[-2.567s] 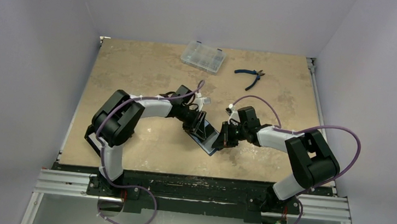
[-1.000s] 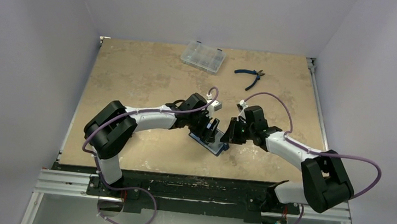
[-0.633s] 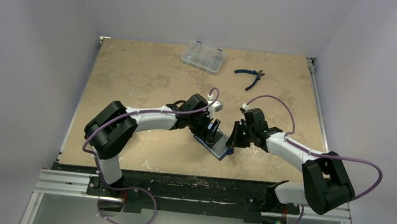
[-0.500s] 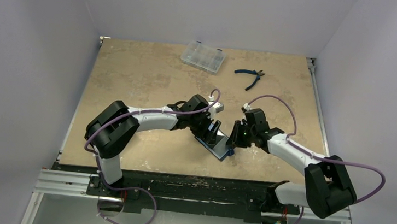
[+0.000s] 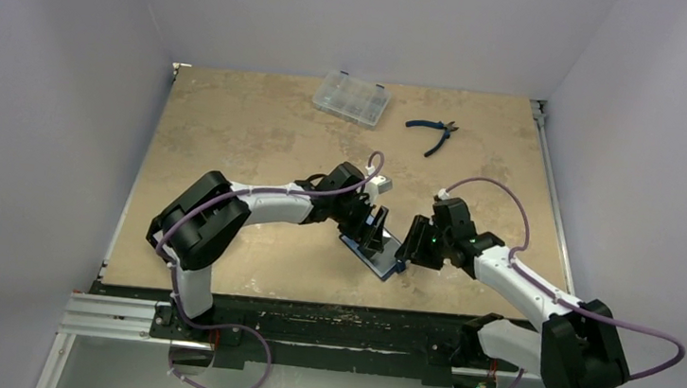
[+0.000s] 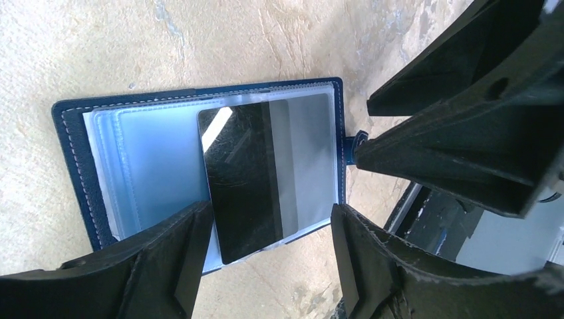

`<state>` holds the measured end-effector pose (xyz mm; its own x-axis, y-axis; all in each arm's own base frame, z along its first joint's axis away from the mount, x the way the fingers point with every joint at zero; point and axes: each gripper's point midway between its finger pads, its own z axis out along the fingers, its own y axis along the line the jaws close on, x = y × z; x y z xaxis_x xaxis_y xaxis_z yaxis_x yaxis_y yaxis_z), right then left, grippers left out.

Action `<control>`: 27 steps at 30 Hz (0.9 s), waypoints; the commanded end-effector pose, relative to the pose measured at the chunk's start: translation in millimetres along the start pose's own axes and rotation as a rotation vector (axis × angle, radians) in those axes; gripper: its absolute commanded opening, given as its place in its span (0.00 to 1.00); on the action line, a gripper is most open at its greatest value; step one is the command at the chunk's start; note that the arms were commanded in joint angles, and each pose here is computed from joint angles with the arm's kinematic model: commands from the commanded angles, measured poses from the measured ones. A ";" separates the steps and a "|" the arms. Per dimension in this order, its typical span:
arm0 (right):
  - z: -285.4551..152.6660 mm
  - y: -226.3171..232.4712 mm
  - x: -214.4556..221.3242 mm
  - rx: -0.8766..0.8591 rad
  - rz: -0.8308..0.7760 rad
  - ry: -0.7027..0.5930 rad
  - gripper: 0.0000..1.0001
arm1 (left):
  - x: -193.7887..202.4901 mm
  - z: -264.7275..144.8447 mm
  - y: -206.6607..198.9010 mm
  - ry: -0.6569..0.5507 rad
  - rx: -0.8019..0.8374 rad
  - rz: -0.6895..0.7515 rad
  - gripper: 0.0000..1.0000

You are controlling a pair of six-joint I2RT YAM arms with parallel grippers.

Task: Put the credit cards into the card holder
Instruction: Insert the credit card into the card holder.

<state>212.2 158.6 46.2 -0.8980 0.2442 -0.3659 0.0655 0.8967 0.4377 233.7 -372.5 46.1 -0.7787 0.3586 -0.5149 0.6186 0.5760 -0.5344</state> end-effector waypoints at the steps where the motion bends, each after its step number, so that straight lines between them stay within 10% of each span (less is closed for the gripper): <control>1: 2.4 -15.7 10.6 0.028 0.143 -0.004 0.54 | -10.8 5.5 -13.3 -0.011 0.062 0.004 0.69; 27: 10.3 16.6 -22.2 -0.155 0.145 -0.133 0.50 | -13.0 -5.7 -42.0 -0.033 0.153 -0.051 0.74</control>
<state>218.2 166.3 28.6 -0.8428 0.4535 -0.2899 0.2109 0.7737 0.5974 206.9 -398.2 46.1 -0.8266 0.3342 -0.4528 0.5628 0.4970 -0.6605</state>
